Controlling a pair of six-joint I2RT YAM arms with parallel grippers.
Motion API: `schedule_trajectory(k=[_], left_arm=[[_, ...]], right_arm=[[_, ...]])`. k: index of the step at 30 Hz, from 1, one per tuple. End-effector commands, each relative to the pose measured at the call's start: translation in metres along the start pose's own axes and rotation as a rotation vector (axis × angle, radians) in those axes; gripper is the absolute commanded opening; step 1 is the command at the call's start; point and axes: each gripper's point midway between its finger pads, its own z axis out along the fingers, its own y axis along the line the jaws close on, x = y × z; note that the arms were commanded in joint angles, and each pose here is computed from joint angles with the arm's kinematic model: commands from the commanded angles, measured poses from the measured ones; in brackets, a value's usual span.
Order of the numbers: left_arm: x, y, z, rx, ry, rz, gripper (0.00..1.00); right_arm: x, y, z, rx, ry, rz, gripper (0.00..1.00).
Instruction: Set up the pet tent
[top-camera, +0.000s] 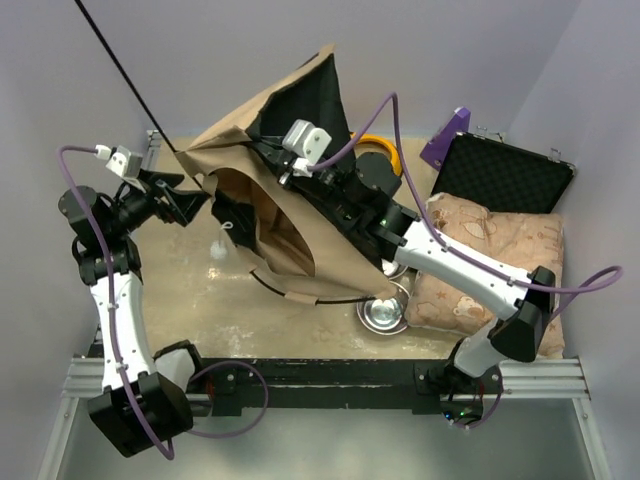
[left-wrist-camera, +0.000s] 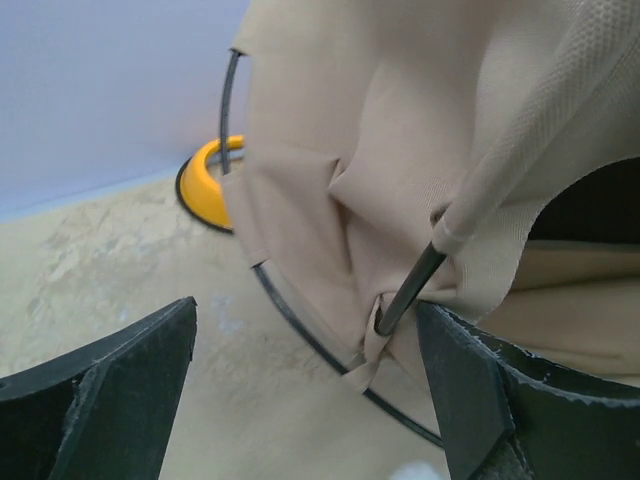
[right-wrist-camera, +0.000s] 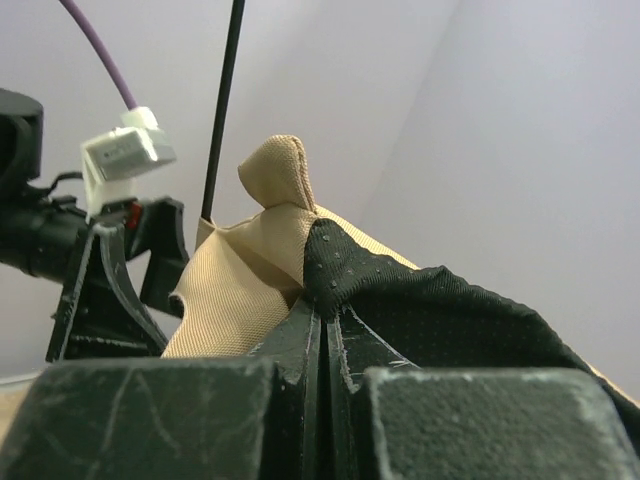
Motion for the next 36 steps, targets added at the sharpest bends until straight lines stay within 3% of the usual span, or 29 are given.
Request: schedule_trajectory(k=[1, 6, 10, 13, 15, 18, 20, 22, 25, 28, 31, 36], left_arm=[[-0.036, -0.026, 0.005, 0.106, -0.087, 0.061, 0.92], [-0.035, -0.028, 0.013, 0.094, -0.115, 0.004, 0.73], [-0.024, -0.027, 0.022, 0.066, -0.138, -0.086, 0.37], [-0.005, -0.03, 0.035, 0.101, -0.1, -0.181, 0.23], [0.009, -0.03, 0.044, 0.123, -0.063, -0.235, 0.15], [0.032, -0.027, 0.053, 0.116, -0.028, -0.3, 0.13], [0.064, -0.018, 0.057, 0.087, 0.022, -0.385, 0.21], [0.099, -0.011, 0.057, 0.057, 0.089, -0.471, 0.4], [0.114, -0.016, 0.044, 0.079, 0.128, -0.391, 0.61], [0.105, -0.028, 0.021, 0.106, 0.165, -0.207, 0.84], [0.088, -0.038, -0.009, 0.142, 0.144, -0.158, 0.91], [0.051, -0.075, -0.035, 0.218, 0.075, -0.019, 0.92]], right_arm=[[-0.096, -0.007, 0.009, -0.063, -0.262, -0.053, 0.0], [-0.109, 0.002, 0.021, -0.14, -0.308, -0.113, 0.0], [-0.112, 0.004, 0.033, -0.166, -0.303, -0.121, 0.0], [-0.105, 0.001, 0.037, -0.153, -0.241, -0.083, 0.0], [-0.098, -0.003, 0.034, -0.131, -0.19, -0.057, 0.0], [-0.07, 0.004, 0.022, -0.149, -0.096, -0.069, 0.0], [-0.04, 0.011, 0.013, -0.161, -0.014, -0.068, 0.0], [0.003, 0.021, -0.002, -0.196, 0.095, -0.107, 0.0], [0.049, 0.027, -0.031, -0.227, 0.201, -0.1, 0.0], [0.06, 0.023, -0.048, -0.18, 0.252, -0.027, 0.0], [0.062, 0.013, -0.05, -0.119, 0.258, 0.05, 0.0], [0.072, 0.005, -0.045, -0.132, 0.279, 0.221, 0.0]])
